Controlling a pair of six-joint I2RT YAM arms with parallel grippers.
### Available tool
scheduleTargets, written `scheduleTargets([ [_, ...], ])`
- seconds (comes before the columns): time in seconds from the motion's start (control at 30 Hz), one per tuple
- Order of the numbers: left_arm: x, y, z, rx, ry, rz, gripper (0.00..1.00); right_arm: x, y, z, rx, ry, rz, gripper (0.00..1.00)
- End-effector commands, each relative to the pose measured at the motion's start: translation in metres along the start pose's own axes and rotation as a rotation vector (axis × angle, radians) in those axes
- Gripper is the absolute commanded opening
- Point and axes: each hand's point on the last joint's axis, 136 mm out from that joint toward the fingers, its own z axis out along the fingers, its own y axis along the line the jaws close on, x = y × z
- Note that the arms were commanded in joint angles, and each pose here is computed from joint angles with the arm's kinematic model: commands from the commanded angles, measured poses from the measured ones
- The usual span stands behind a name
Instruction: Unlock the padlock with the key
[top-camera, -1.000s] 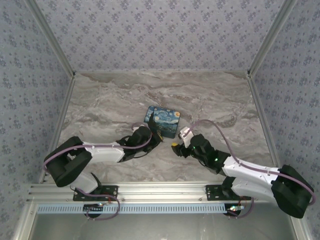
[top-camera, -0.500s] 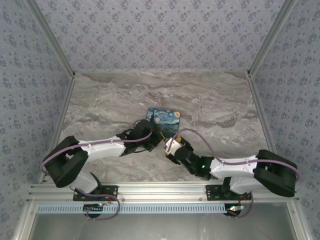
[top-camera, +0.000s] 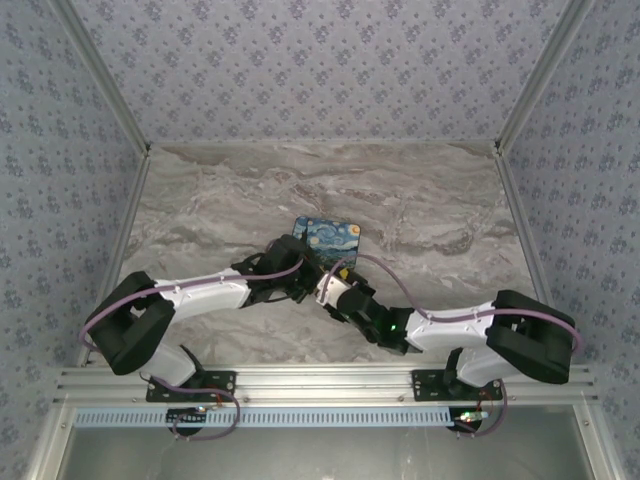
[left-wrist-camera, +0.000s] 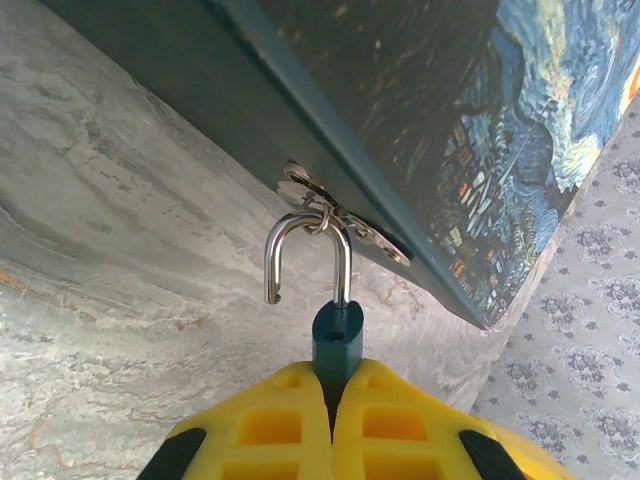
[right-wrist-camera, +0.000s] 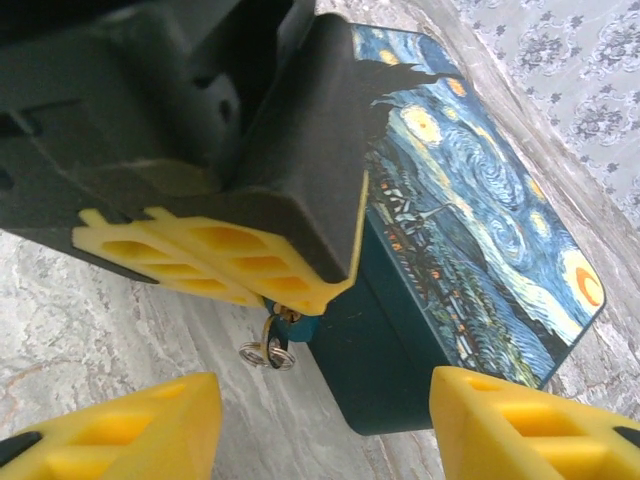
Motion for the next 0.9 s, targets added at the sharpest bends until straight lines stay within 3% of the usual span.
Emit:
scheduleTargets([
  [0.0, 0.001, -0.014, -0.007, 0.031, 0.012, -0.018, 0.00, -0.015, -0.003, 0.004, 0.006, -0.030, 0.009, 0.56],
  [0.4, 0.002, -0.015, -0.005, 0.040, 0.022, -0.017, 0.00, -0.021, -0.011, 0.013, 0.004, -0.041, 0.055, 0.42],
  [0.53, 0.003, -0.015, -0.004, 0.041, 0.028, -0.016, 0.00, -0.021, -0.011, 0.018, 0.002, -0.036, 0.056, 0.33],
  [0.7, 0.004, -0.015, -0.003, 0.044, 0.032, -0.010, 0.00, -0.020, -0.014, 0.020, 0.003, -0.033, 0.077, 0.12],
  [0.8, 0.003, -0.017, -0.004, 0.048, 0.029, 0.008, 0.10, -0.018, -0.014, 0.021, -0.005, -0.026, 0.086, 0.01],
  [0.87, 0.001, -0.018, -0.005, 0.052, 0.023, 0.021, 0.17, -0.016, -0.015, 0.022, -0.011, -0.017, 0.102, 0.00],
])
